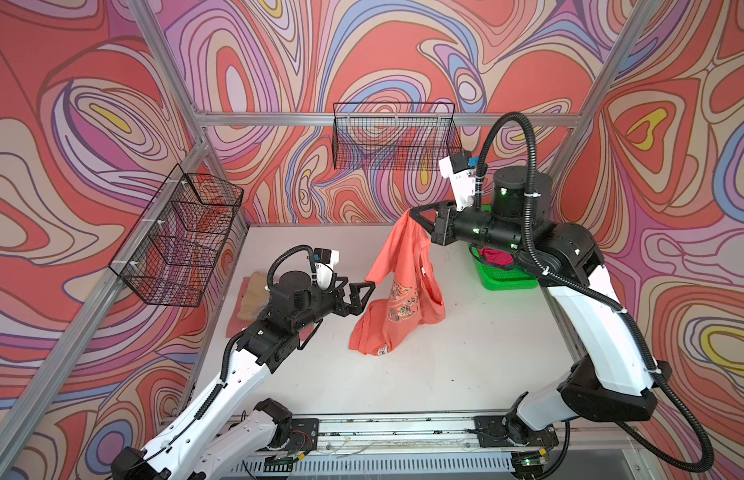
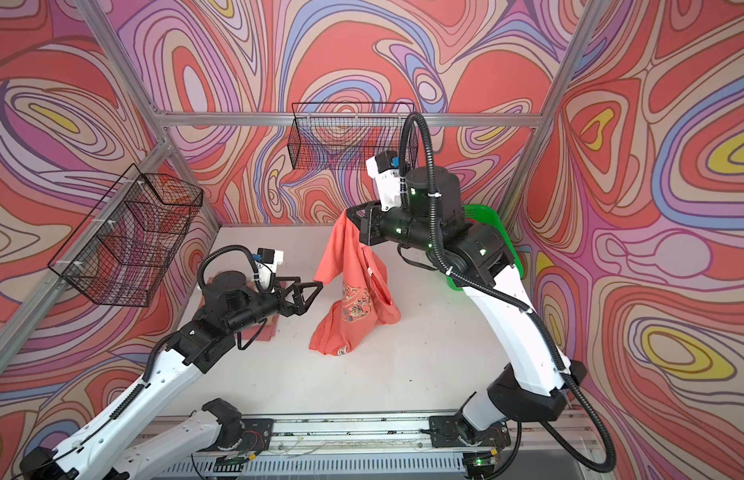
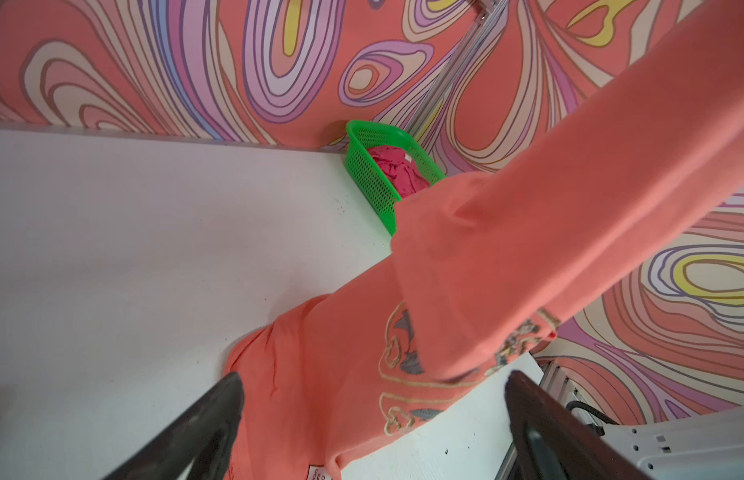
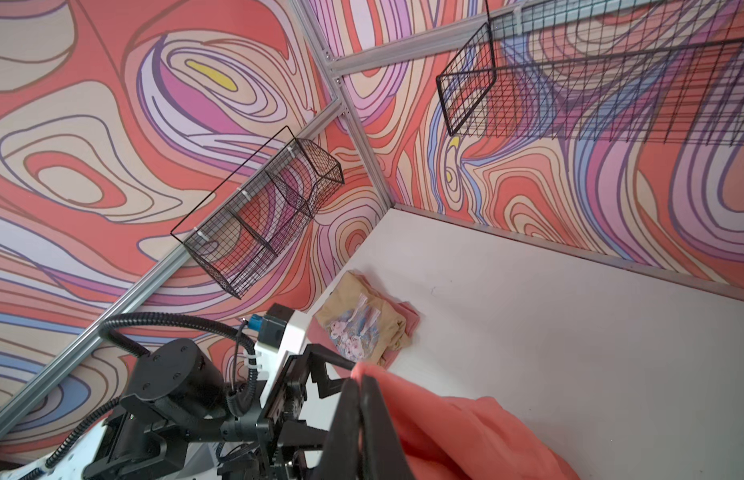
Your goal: Fold and stack the t-shirts
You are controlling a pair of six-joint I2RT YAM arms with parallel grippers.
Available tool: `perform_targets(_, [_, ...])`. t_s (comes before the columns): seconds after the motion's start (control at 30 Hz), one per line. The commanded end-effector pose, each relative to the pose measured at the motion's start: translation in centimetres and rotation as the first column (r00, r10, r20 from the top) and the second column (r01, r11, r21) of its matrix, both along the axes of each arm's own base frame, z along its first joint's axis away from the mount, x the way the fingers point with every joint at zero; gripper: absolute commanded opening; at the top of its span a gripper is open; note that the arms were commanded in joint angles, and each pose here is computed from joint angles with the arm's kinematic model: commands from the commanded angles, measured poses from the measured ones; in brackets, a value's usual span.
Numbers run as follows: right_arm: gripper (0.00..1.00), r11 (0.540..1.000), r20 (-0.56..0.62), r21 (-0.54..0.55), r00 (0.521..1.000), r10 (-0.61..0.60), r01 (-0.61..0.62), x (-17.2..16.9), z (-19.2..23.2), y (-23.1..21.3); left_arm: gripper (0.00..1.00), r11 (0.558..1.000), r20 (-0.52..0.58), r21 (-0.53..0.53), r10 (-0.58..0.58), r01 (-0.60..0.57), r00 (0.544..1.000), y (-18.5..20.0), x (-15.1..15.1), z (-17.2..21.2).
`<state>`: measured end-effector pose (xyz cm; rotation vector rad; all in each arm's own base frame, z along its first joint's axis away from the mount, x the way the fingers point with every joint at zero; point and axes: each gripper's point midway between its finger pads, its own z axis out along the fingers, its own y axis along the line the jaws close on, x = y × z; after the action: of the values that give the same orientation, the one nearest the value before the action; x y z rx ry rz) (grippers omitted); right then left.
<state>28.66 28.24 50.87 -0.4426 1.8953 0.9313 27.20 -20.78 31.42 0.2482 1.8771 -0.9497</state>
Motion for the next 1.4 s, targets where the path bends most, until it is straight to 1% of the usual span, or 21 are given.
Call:
perform_targets(0.0, [0.00,0.998,0.028,0.006,0.998,0.057,-0.057,-0.8,0.5,0.3,1.00,0.997,0.144,-0.041,-0.059,0.066,0.988,-1.1,-0.2,2.8])
perform_targets(0.1, [0.00,0.998,0.024,-0.003,0.998,0.057,-0.057,-0.9,0.1,0.3,1.00,0.995,0.179,-0.045,-0.081,0.090,0.981,-1.3,-0.5,3.2])
perform_targets(0.17, [0.00,0.997,0.020,0.001,0.997,0.078,-0.078,-1.1,-0.1,0.5,0.94,0.993,0.183,-0.043,-0.098,0.107,0.978,-1.7,-0.4,2.9])
perform_targets(0.27, [0.00,0.995,0.019,0.007,0.995,0.097,-0.097,-1.4,-0.1,0.8,0.73,0.991,0.158,-0.015,-0.128,0.132,0.979,-2.4,0.0,1.9])
perform_targets(0.33, [0.00,0.994,0.013,0.006,0.994,0.107,-0.107,-1.3,-0.5,1.0,0.65,0.991,0.145,-0.009,-0.134,0.136,0.980,-2.8,0.6,1.7])
perform_targets(0.43, [0.00,0.993,0.002,0.001,0.993,0.116,-0.116,-1.3,-1.1,1.2,0.47,0.989,0.147,0.008,-0.146,0.147,0.978,-3.5,1.5,2.1])
perform_targets(0.5, [0.00,0.994,0.000,-0.004,0.994,0.107,-0.107,-1.3,-1.3,1.0,0.32,0.987,0.148,0.018,-0.160,0.159,0.976,-3.9,2.0,2.4])
perform_targets(0.6, [0.00,0.997,0.011,-0.031,0.998,0.067,-0.067,-0.9,-1.8,0.4,0.01,0.986,0.141,0.043,-0.168,0.164,0.976,-4.1,2.3,2.3])
perform_targets(0.67, [0.00,0.997,0.020,-0.080,1.000,-0.004,0.006,0.3,-2.9,-0.5,0.00,0.993,0.155,0.089,-0.087,0.074,0.984,-2.7,3.0,2.8])
perform_targets(0.73, [0.00,0.989,0.019,-0.127,0.997,-0.074,0.076,1.8,-4.5,-1.4,0.00,0.990,0.216,0.124,0.040,-0.068,0.976,-0.3,3.6,4.5])
perform_targets(0.8, [0.00,0.982,0.006,-0.141,0.992,-0.126,0.126,4.1,-5.9,-2.4,0.00,0.964,0.301,0.135,0.180,-0.228,0.937,2.8,3.7,7.3])
perform_targets(0.87, [0.00,0.981,-0.022,-0.123,0.987,-0.156,0.152,6.8,-6.7,-3.6,0.00,0.919,0.389,0.132,0.297,-0.372,0.872,5.8,3.4,10.7])
perform_targets(0.93, [0.00,0.979,-0.044,-0.090,0.982,-0.186,0.182,10.0,-6.6,-4.7,0.00,0.879,0.464,0.147,0.344,-0.454,0.816,7.7,2.7,14.4])
perform_targets(1.0, [0.00,0.985,-0.039,-0.056,0.986,-0.163,0.161,12.6,-5.3,-4.4,0.00,0.859,0.525,0.169,0.336,-0.483,0.782,8.4,2.2,17.6])
perform_targets(1.07, [0.00,0.989,-0.005,0.005,0.989,-0.145,0.145,15.4,-3.0,-3.1,0.00,0.837,0.580,0.156,0.353,-0.525,0.734,9.3,1.8,21.1])
perform_targets(1.1, [0.00,0.991,0.018,0.044,0.992,-0.124,0.124,15.8,-1.6,-2.6,0.00,0.829,0.606,0.146,0.356,-0.540,0.711,9.6,1.6,22.6])
perform_targets(1.13, [0.00,0.990,0.049,0.101,0.994,-0.102,0.097,16.3,0.2,-1.9,0.00,0.823,0.620,0.158,0.348,-0.546,0.703,9.8,1.2,23.6])
perform_targets(1.17, [0.00,0.983,0.092,0.175,0.993,-0.079,0.062,16.4,2.5,-1.6,0.00,0.823,0.642,0.139,0.349,-0.551,0.683,10.1,0.7,25.3])
perform_targets(1.23, [0.00,0.959,0.170,0.283,0.985,-0.027,-0.023,15.8,5.9,-1.6,0.00,0.845,0.678,0.113,0.319,-0.523,0.662,9.9,-0.6,28.2])
perform_targets(1.3, [0.00,0.936,0.250,0.348,0.968,-0.031,-0.059,14.4,8.6,-2.3,0.00,0.875,0.697,0.097,0.281,-0.475,0.660,9.3,-1.8,30.2])
perform_targets(1.37, [0.00,0.930,0.319,0.363,0.946,-0.062,-0.061,12.6,10.2,-3.4,0.00,0.913,0.695,0.102,0.218,-0.394,0.685,8.0,-2.8,30.8])
